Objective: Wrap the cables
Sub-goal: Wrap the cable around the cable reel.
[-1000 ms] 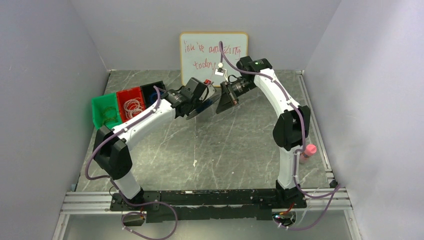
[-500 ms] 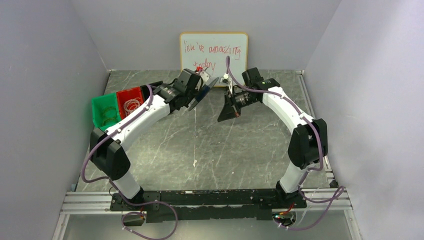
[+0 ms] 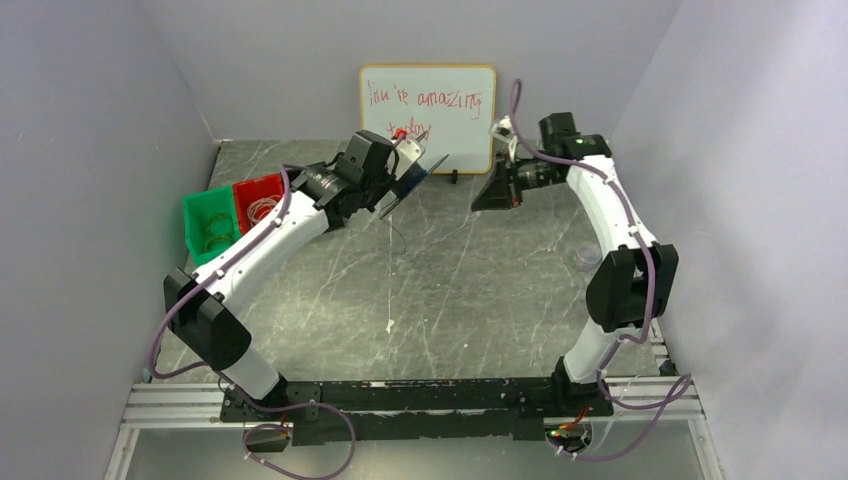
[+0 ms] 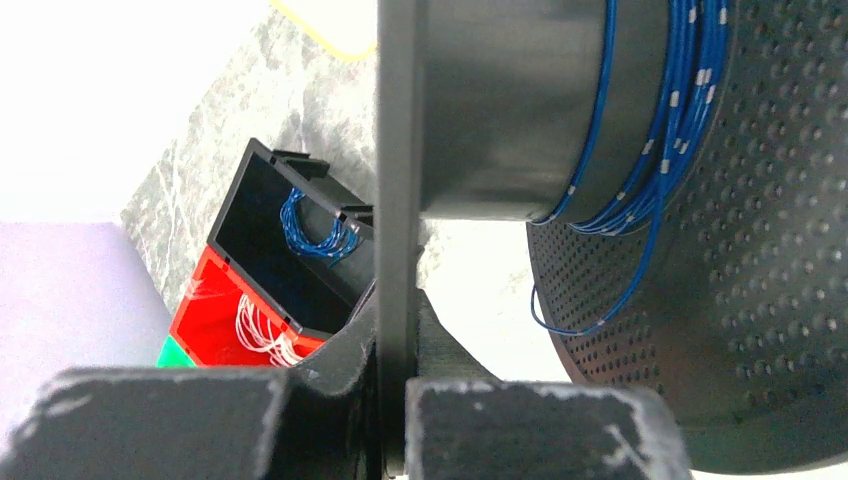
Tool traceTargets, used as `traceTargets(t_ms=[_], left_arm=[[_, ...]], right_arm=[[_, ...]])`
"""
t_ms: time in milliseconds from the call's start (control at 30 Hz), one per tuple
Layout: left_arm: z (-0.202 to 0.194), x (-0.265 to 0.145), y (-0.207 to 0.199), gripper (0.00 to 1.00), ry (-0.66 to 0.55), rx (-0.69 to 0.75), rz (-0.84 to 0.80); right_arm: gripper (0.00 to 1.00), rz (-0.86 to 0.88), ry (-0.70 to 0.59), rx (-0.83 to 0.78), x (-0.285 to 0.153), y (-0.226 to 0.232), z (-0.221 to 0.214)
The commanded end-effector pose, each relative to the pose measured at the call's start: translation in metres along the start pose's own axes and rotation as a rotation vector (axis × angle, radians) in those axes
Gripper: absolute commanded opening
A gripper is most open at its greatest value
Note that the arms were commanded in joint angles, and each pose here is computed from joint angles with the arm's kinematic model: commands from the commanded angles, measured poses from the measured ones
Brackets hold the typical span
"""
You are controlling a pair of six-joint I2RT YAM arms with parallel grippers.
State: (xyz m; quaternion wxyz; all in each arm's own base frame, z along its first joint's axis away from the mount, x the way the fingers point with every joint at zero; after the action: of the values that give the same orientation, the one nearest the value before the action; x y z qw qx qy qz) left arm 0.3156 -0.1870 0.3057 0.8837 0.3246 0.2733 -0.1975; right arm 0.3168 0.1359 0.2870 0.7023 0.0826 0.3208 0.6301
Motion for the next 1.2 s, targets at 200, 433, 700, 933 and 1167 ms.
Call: traceTargets(t_ms=[200, 433, 700, 933, 1167], left_arm=[[0.059, -0.059, 0.028, 0.02, -0.251, -0.108, -0.031], [0.072, -0.073, 0.032, 0.02, -0.29, -0.133, -0.08], [0.08, -0.088, 0.034, 0.02, -0.328, -0.156, -0.123], [0.084, -0.098, 0.037, 0.02, -0.359, -0.174, -0.138], [0.085, -0.106, 0.038, 0.02, -0.376, -0.185, -0.145]], right_arm=[[0.41, 0.051, -0.154, -0.236, 0.009, -0.024, -0.021], [0.64, -0.181, -0.341, -0.42, 0.036, -0.039, -0.037], [0.71, -0.204, -0.384, -0.506, 0.075, -0.043, -0.038], [0.72, -0.173, -0.431, -0.496, 0.094, -0.045, -0.036], [0.7, -0.203, -0.413, -0.475, 0.097, -0.052, -0.042]])
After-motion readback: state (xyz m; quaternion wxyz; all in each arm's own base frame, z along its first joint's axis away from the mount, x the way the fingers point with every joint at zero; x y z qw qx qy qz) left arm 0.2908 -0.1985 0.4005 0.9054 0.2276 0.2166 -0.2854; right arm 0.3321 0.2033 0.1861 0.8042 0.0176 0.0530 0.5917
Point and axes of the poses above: each gripper's point midway between its finger pads, its own x axis out along the fingers, its own y axis along the line the jaws close on, z = x × y, the point moved 8 cm from there along -x, back along the fingers, and after that the axes turned 3 degrees about x, right-handed, at the moved point
